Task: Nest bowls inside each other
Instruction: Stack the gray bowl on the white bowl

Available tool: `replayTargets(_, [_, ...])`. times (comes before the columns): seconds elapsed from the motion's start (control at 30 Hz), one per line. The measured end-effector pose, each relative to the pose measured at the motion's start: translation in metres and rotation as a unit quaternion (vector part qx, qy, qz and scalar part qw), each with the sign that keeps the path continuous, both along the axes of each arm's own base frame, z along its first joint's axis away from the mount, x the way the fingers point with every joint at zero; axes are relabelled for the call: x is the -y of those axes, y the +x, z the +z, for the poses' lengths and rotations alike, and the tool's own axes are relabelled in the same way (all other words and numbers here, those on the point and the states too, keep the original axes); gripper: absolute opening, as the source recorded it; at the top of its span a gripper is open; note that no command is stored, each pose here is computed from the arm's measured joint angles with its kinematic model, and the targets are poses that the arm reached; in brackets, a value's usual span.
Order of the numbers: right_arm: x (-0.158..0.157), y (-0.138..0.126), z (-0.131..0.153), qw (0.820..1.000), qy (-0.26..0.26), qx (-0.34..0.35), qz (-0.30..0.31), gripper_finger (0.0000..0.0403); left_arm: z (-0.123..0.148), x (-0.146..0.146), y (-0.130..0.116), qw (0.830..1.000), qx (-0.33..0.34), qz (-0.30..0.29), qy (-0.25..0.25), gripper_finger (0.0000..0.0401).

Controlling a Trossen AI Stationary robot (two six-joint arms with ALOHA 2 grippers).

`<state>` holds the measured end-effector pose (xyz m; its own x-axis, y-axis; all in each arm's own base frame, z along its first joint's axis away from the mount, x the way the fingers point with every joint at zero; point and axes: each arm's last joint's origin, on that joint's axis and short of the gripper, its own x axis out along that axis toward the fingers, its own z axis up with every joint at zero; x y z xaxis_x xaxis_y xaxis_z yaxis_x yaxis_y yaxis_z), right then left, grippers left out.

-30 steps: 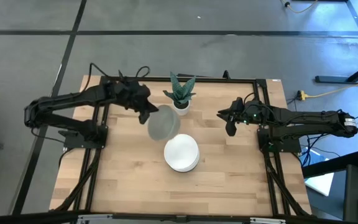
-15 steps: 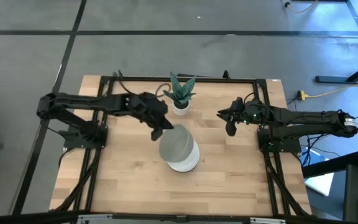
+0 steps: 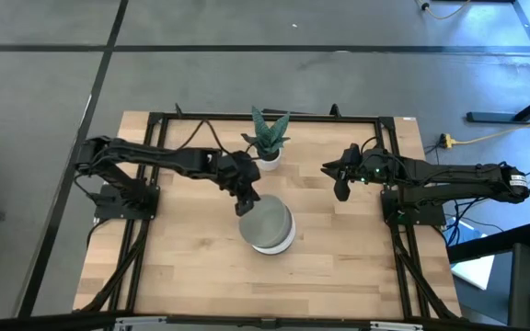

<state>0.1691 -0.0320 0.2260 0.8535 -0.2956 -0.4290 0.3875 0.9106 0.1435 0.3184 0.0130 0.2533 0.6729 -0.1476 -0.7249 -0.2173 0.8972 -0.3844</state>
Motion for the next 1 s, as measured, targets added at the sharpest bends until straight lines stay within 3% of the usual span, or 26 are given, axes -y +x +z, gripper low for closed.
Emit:
replayTargets(0.3, [0.000,0.000,0.000,1.000,-0.002,-0.001,0.001,0.0081,-0.008,0.000,0.001,0.999,-0.030,0.015,-0.003,0.0000])
replayTargets(0.57, [0.000,0.000,0.000,1.000,-0.002,-0.001,0.001,0.0081,-0.015,-0.001,-0.011,0.995,-0.103,0.020,-0.006,0.0000])
replayTargets(1.0, [0.000,0.000,0.000,1.000,-0.002,-0.001,0.001,0.0081,-0.014,-0.002,-0.007,0.997,-0.076,0.005,-0.003,0.0040])
